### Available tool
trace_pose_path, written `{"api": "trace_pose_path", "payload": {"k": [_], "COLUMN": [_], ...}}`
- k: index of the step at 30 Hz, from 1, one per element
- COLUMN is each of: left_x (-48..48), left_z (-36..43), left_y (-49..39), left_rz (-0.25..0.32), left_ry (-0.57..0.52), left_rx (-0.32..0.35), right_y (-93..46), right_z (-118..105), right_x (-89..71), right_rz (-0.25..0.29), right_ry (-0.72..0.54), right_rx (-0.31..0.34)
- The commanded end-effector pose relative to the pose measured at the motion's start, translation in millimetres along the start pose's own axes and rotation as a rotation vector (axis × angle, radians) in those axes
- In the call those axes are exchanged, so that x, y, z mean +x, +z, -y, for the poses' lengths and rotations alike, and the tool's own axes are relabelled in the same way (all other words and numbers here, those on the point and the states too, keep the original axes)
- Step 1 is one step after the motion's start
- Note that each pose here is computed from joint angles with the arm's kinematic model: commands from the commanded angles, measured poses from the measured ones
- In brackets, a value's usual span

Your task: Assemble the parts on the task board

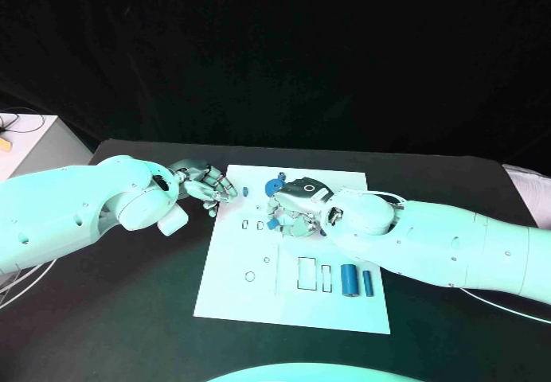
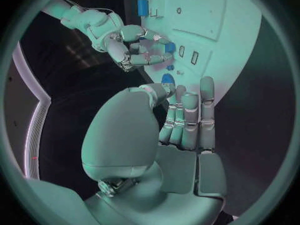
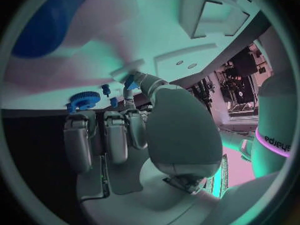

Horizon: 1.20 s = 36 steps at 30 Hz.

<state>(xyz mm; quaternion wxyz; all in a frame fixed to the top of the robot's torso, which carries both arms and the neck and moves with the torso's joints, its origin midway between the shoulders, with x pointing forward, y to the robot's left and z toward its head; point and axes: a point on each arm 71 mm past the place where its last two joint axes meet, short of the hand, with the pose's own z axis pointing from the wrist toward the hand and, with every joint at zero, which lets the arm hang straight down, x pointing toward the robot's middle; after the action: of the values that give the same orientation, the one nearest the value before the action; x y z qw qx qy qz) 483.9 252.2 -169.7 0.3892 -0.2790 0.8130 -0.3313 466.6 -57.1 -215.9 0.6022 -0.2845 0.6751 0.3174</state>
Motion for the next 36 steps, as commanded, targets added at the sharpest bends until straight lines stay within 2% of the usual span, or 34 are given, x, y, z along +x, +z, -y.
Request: {"api": "trace_pose_path", "payload": {"k": [1,11,23,31,36], "left_x": [3.2,13.4,32.0,43.8,49.3], "left_z": [3.6,11.3,11.8,13.8,13.6], "left_y": [-0.6,-6.5,-11.3,-13.9,-13.5], "left_rz": [-0.017,-0.039,-0.083,-0.101,-0.116], "left_ry": [-0.003,-0.054,-0.067,-0.005,0.037], "left_rx": [0.030,0.160,0.305,0.389,0.410], "right_y": [-2.1,-14.5,-28.0,-34.1,-37.0], "right_z": [1,2,9,9,11], "right_x": [0.0,-7.6,-8.9,-11.3,-12.8], "right_rz": [0.039,0.122,0.107,0.116,0.120], "right_ry": [-0.007,0.034,0.207,0.247,0.259], "right_rx": [0.015,0.058,0.137,0.157,0.172]}}
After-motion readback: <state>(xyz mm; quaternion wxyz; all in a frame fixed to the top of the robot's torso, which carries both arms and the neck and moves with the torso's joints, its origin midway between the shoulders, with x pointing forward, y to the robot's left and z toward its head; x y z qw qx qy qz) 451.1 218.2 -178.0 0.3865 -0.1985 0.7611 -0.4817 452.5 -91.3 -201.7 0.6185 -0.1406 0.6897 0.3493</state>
